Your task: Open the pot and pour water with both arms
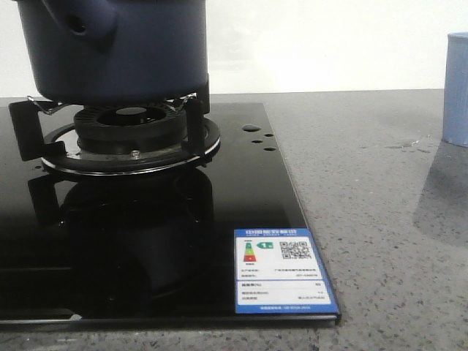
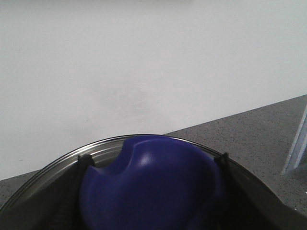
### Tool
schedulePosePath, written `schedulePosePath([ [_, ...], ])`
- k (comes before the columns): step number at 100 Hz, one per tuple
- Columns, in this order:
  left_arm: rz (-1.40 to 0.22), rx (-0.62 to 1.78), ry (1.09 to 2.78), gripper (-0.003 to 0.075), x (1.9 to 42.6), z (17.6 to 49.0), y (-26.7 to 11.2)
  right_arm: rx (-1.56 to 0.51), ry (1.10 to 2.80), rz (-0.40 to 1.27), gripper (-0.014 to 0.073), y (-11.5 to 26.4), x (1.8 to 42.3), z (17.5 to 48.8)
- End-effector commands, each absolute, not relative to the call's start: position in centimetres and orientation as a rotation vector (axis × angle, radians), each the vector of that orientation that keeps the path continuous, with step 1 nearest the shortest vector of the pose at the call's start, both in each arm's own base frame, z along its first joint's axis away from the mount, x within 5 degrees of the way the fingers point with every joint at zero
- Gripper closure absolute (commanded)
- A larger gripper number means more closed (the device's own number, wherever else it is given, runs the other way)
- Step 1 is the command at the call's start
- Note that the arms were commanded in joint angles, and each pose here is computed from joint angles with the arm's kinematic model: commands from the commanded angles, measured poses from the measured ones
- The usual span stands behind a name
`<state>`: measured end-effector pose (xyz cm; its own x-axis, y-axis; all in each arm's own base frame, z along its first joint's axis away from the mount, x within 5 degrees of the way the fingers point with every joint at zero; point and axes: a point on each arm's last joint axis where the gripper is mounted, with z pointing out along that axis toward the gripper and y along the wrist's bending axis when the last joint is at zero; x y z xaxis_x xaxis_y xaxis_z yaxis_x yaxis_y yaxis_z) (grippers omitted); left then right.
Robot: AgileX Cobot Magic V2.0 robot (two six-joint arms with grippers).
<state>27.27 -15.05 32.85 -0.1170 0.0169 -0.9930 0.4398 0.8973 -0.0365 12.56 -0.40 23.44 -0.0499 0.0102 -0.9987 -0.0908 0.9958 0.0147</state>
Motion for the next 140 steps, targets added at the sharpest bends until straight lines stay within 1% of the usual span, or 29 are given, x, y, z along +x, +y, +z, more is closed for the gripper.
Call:
schedulePosePath([
  [1, -0.393, 0.303, 1.509, 0.017, 26.9, 35.9, -14.8, -0.084, 1.544, 0.117, -0.0065, -0.1, 12.7, 24.7],
  [7, -0.396, 0.3, 1.495, 0.014, 26.6, 36.4, -14.6, -0.084, 1.544, 0.117, -0.0065, -0.1, 12.7, 24.7],
  [24, -0.411, 0.277, 1.418, 0.0141, 24.6, 39.0, -13.4, -0.105, 1.513, 0.14, -0.0065, 0.1, 12.7, 25.0],
  [31, -0.408, 0.26, 1.375, 0.0142, 23.5, 40.3, -12.4, -0.132, 1.472, 0.17, -0.0065, 0.5, 12.6, 25.3],
  [36, -0.401, 0.241, 1.347, 0.0142, 22.8, 41.2, -11.5, -0.173, 1.408, 0.216, -0.0065, 1.0, 12.4, 25.9],
  [45, -0.35, 0.225, 1.305, 0.0167, 21.6, 42.6, -9.7, -0.228, 1.315, 0.249, -0.0055, 1.4, 12.3, 27.3],
  [49, -0.318, 0.219, 1.299, 0.0195, 21.2, 43.0, -8.9, -0.236, 1.297, 0.236, -0.0026, 1.3, 12.4, 28.0],
  [52, -0.296, 0.213, 1.296, 0.022, 20.9, 43.3, -8.3, -0.236, 1.29, 0.221, 0.0005, 1.2, 12.6, 28.6],
  [59, -0.254, 0.182, 1.303, 0.03, 20.3, 43.7, -6.7, -0.225, 1.285, 0.165, 0.0127, 0.8, 13.0, 30.1],
  [63, -0.23, 0.164, 1.307, 0.036, 19.9, 44.0, -5.9, -0.215, 1.284, 0.131, 0.0224, 0.5, 13.2, 31.1],
  [64, -0.227, 0.163, 1.311, 0.0383, 19.9, 44.0, -5.8, -0.209, 1.289, 0.121, 0.026, 0.4, 13.3, 31.2],
  [66, -0.215, 0.154, 1.309, 0.0406, 19.7, 44.1, -5.4, -0.207, 1.282, 0.108, 0.0296, 0.3, 13.4, 31.7],
  [71, -0.192, 0.139, 1.324, 0.0505, 19.2, 44.3, -4.6, -0.196, 1.277, 0.075, 0.0448, 0.0, 13.5, 32.8],
  [73, -0.181, 0.131, 1.324, 0.0532, 18.9, 44.4, -4.3, -0.198, 1.267, 0.067, 0.0487, 0.0, 13.5, 33.2],
  [78, -0.148, 0.133, 1.345, 0.0636, 18.4, 44.4, -3.7, -0.198, 1.251, 0.052, 0.0637, -0.1, 13.5, 34.1],
  [80, -0.131, 0.134, 1.346, 0.0663, 18.2, 44.4, -3.4, -0.2, 1.242, 0.051, 0.0667, -0.1, 13.5, 34.4],
  [84, -0.097, 0.144, 1.363, 0.074, 17.8, 44.5, -3.0, -0.202, 1.233, 0.046, 0.0654, -0.1, 13.5, 34.7],
  [90, -0.062, 0.147, 1.372, 0.0736, 17.0, 44.4, -2.5, -0.189, 1.222, 0.056, 0.0655, -0.1, 13.4, 35.0],
  [98, -0.025, 0.119, 1.333, 0.0736, 15.4, 44.1, -1.7, -0.181, 1.22, 0.064, 0.0655, -0.1, 13.3, 35.0],
  [103, -0.007, 0.1, 1.302, 0.0736, 14.3, 43.6, -1.2, -0.173, 1.211, 0.067, 0.0655, 0.0, 12.9, 34.8],
  [108, 0.012, 0.083, 1.284, 0.0736, 13.2, 42.4, -0.8, -0.156, 1.207, 0.075, 0.0655, 0.1, 12.5, 34.3],
  [110, 0.019, 0.076, 1.264, 0.0736, 12.6, 42.3, -0.7, -0.145, 1.206, 0.079, 0.0655, 0.1, 12.3, 34.0],
  [117, 0.04, 0.057, 1.247, 0.0736, 11.0, 40.2, -0.3, -0.123, 1.217, 0.08, 0.0655, 0.2, 11.6, 32.4],
  [128, 0.053, 0.042, 1.271, 0.0736, 9.0, 36.2, 0.0, -0.072, 1.262, 0.054, 0.0655, 0.1, 10.6, 28.9],
  [138, 0.009, -0.004, 1.288, 0.0736, 7.5, 32.7, 0.1, -0.03, 1.289, 0.017, 0.0655, 0.0, 9.6, 25.9],
  [139, 0.002, -0.011, 1.297, 0.0736, 7.4, 32.0, 0.1, -0.026, 1.293, 0.014, 0.0655, 0.0, 9.4, 25.6],
  [140, -0.003, -0.016, 1.292, 0.0736, 7.3, 32.1, 0.1, -0.021, 1.298, 0.016, 0.0655, 0.0, 9.4, 25.3],
])
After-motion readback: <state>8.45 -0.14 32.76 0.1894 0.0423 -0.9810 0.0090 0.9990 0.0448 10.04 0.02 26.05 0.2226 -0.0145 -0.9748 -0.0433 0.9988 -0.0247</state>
